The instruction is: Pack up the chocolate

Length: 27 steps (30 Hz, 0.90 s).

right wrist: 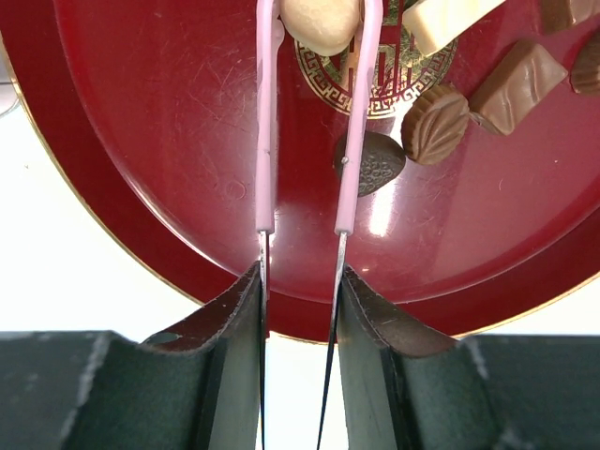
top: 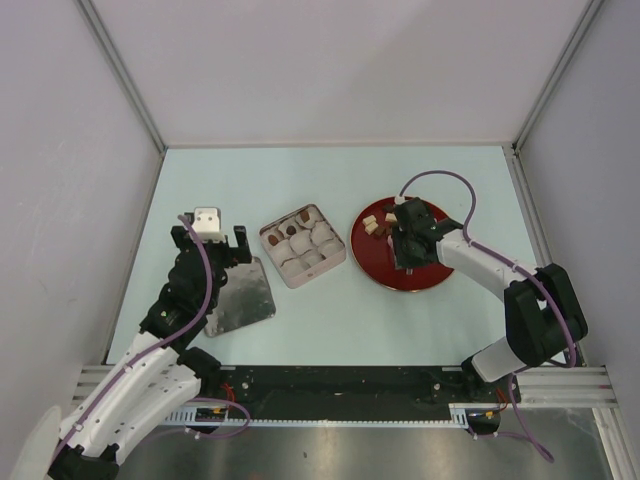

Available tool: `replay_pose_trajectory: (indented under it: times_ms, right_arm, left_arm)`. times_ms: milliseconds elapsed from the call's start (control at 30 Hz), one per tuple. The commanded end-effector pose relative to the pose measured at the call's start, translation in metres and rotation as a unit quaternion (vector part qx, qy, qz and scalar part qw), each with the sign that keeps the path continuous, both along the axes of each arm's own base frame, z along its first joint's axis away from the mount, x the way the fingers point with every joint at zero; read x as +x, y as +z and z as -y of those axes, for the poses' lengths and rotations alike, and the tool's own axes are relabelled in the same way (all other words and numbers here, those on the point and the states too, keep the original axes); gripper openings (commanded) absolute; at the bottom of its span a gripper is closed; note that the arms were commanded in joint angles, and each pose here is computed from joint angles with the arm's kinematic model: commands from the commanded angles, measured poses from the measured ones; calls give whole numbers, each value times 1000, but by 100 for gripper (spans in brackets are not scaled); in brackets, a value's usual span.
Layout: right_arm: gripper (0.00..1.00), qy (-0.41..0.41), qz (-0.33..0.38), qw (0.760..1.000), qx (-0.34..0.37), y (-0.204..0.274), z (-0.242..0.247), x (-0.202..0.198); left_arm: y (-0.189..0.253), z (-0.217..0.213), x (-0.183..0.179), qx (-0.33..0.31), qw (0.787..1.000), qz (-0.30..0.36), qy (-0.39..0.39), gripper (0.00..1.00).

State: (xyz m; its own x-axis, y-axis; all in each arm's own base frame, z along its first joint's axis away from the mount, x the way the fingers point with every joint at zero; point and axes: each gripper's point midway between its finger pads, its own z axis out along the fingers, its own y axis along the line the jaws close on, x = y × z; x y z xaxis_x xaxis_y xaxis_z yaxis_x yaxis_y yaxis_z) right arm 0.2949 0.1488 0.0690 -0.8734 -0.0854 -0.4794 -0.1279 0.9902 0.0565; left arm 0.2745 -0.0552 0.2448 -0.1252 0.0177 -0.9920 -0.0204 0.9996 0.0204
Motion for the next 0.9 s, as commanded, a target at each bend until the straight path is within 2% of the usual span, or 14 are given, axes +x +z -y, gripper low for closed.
replay_pose_trajectory:
  times_ms: [0, 200, 433, 633, 867]
  right_arm:
    - [14, 11, 26, 1000, -3, 10, -2, 6]
    - [5, 34, 61, 997, 14, 33, -13, 10]
    - [4, 66, 104, 992, 19, 64, -35, 18]
    - [4, 122, 140, 982, 44, 94, -80, 28]
    - [5, 181, 150, 970, 54, 103, -131, 33]
  left_arm:
    - [12, 2, 2, -16, 1000, 21, -3, 100]
    - [10, 2, 2, -16, 1000, 18, -3, 100]
    - [11, 3, 2, -17, 1000, 20, -4, 100]
    - [12, 2, 1, -18, 1000, 21, -4, 100]
    - [14, 1, 0, -19, 999, 25, -3, 100]
